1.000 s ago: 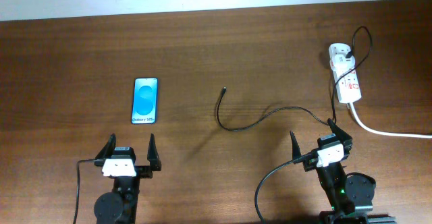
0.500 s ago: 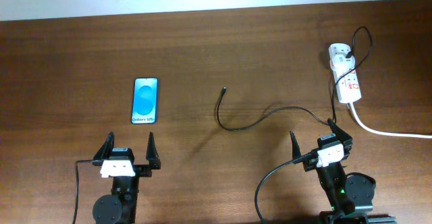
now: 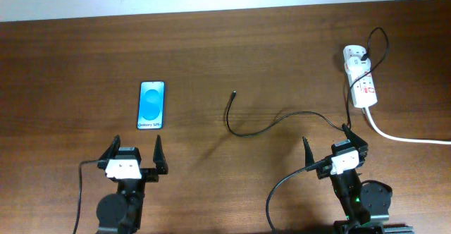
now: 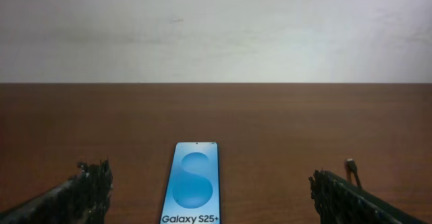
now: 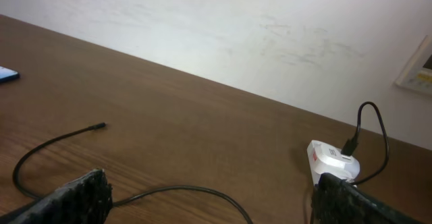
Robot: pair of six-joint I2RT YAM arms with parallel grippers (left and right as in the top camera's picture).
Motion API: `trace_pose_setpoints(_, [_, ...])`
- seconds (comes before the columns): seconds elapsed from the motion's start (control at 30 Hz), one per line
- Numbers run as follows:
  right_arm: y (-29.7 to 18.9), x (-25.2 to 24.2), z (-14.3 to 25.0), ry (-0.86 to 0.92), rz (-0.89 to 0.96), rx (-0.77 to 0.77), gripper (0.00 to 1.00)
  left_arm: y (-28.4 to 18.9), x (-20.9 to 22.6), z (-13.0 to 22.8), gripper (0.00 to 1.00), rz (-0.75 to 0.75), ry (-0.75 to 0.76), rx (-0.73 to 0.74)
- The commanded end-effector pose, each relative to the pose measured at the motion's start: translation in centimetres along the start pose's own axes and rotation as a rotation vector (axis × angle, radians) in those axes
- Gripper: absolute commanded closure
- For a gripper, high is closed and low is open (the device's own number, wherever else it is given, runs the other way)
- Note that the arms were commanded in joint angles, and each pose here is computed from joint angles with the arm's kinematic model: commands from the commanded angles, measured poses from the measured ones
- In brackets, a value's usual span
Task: Plug charger to phone and switch on socket
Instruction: 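Move the left gripper forward over the blue phone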
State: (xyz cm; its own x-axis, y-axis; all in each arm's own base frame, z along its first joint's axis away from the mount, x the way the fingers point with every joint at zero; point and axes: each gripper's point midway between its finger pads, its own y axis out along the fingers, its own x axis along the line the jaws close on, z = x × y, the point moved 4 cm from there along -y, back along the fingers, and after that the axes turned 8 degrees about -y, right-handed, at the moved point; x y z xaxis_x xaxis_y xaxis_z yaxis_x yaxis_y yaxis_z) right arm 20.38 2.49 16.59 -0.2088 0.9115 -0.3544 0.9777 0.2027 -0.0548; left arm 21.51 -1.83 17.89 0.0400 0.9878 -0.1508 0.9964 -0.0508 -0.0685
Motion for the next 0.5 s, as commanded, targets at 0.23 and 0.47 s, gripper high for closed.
trace_pose_setpoints(0.23, [0.0,0.2,0.2,0.005,-0.002,0.002,0.01,2.5,-1.0,-3.1,0.01,0.01,0.083,0.105])
trace_pose_setpoints(0.47, [0.0,0.2,0.2,0.005,-0.002,0.002,0.01,5.0,-1.6,-3.9,0.01,0.017,0.089,0.217])
